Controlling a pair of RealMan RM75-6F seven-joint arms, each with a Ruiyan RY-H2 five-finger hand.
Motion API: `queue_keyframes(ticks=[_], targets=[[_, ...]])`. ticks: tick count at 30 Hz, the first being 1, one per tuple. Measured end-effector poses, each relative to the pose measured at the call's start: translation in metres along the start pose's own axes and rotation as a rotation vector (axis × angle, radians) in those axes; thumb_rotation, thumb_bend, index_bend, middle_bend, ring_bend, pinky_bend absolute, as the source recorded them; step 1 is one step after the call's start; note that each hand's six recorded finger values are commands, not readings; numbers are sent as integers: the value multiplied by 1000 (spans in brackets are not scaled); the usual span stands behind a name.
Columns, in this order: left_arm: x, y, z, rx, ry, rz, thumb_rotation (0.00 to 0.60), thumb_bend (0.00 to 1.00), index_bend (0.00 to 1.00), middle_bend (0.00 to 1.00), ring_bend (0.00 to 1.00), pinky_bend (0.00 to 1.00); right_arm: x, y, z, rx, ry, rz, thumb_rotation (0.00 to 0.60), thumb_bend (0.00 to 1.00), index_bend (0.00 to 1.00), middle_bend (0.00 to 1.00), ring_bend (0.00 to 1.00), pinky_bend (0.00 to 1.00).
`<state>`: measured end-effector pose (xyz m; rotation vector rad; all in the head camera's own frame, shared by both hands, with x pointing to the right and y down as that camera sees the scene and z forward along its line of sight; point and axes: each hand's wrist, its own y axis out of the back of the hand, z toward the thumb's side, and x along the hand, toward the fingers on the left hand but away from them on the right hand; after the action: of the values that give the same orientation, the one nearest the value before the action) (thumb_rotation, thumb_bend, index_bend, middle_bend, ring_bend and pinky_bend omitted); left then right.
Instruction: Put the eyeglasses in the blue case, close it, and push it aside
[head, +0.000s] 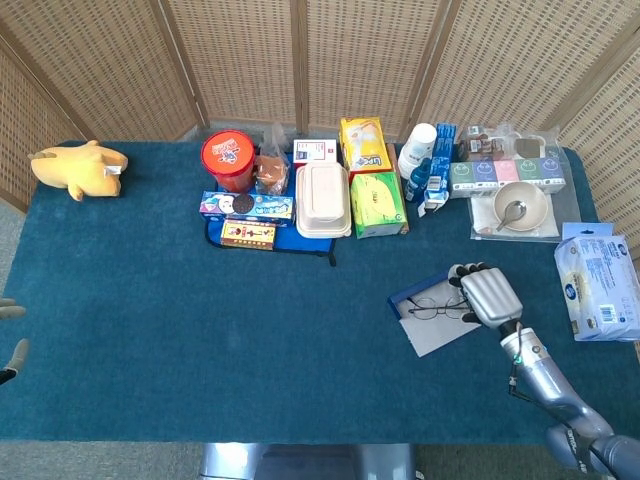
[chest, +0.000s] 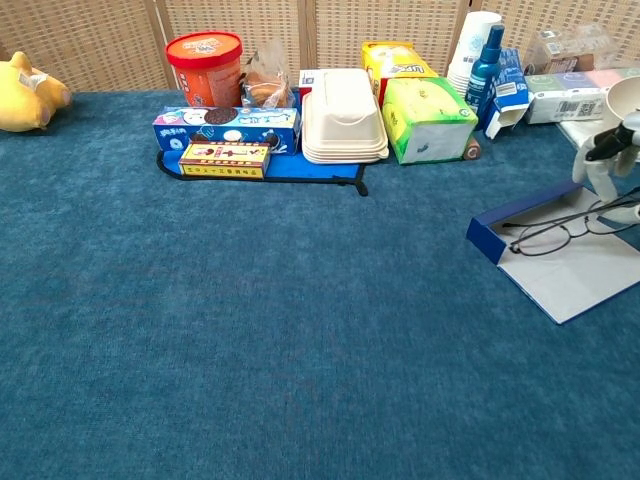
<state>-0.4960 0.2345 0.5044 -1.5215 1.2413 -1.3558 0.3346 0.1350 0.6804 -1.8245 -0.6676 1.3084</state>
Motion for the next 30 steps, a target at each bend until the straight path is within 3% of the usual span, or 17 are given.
queue_keyframes(ticks=[17, 30], targets=[[-2, 0, -3, -1, 4, 2, 600, 339, 338, 315, 298, 237, -21, -5, 14, 17, 29, 16, 600, 345, 626, 372, 336, 399], [-3, 0, -3, -2, 4, 2, 600, 339, 338, 315, 299, 236, -28, -6, 10, 26, 0, 25, 600, 367, 450, 303, 262, 383]])
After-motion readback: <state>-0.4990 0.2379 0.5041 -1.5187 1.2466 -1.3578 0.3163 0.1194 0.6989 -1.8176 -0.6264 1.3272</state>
